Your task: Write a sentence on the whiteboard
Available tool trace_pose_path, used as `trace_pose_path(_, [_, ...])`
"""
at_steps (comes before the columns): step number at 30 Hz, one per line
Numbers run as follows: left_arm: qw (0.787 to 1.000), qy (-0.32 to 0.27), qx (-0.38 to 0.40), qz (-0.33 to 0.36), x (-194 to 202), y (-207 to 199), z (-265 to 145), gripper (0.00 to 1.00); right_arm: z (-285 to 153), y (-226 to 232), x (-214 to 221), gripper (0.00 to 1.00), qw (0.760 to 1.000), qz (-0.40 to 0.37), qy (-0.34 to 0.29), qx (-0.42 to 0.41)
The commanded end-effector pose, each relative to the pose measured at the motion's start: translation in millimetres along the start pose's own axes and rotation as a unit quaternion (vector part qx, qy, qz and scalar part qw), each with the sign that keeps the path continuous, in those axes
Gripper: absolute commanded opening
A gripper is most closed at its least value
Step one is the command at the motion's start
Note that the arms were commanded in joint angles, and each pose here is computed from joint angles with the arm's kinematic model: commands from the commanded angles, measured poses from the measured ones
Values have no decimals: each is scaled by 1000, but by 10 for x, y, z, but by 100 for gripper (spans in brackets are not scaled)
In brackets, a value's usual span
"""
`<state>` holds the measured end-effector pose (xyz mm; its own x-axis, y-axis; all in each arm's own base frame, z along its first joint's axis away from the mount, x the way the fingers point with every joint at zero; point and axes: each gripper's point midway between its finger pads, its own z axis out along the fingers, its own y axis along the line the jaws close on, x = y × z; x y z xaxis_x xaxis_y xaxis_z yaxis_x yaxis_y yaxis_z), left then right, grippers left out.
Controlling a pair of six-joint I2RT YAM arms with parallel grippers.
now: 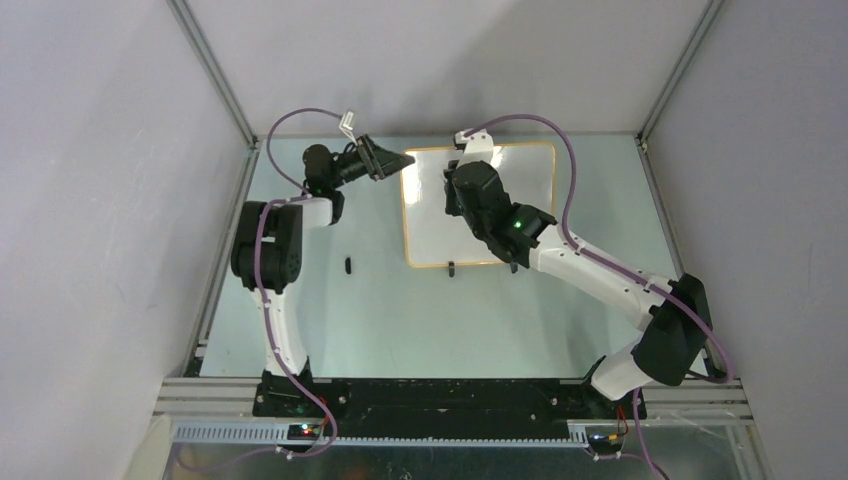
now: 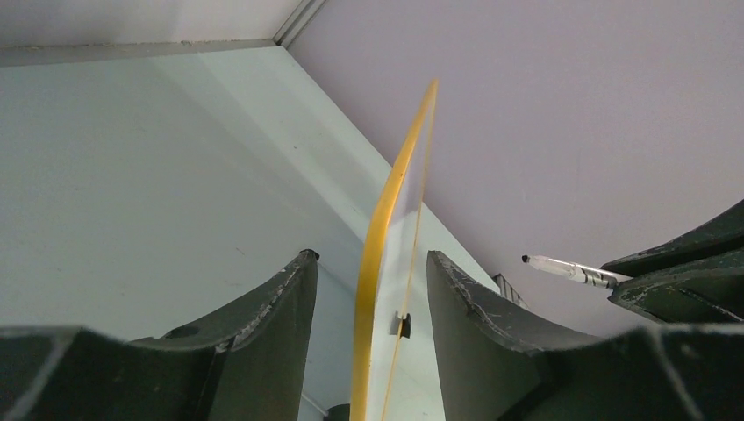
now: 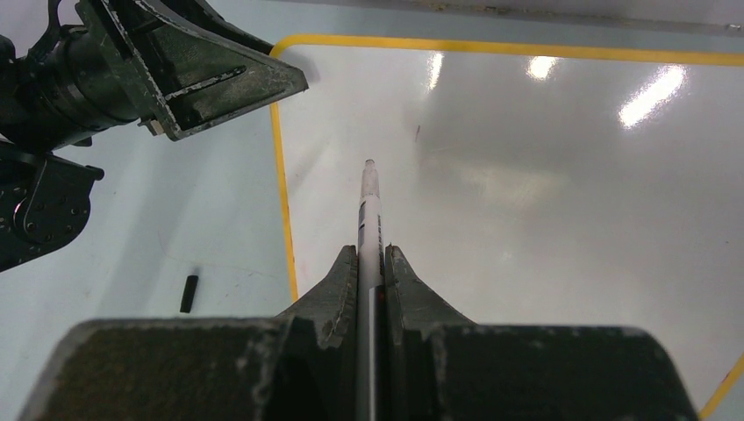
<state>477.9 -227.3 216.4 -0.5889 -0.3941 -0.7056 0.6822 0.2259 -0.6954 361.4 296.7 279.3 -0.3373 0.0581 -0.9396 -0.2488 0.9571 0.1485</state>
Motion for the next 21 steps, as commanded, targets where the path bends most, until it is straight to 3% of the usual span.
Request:
trace_pose_path(1, [998,-2,32,46,-138,-312,17,54,-80,-29,-218,0,999,14,-33,5])
trace_pose_path(10, [998,-3,39,46,-146,-336,22,51,7,98,-266,0,998,28,-33,-41])
trace_pose_path(21, [998,-4,51,48,-179,-378,38,44,219,102,-295,0,1000,10,-13,-24])
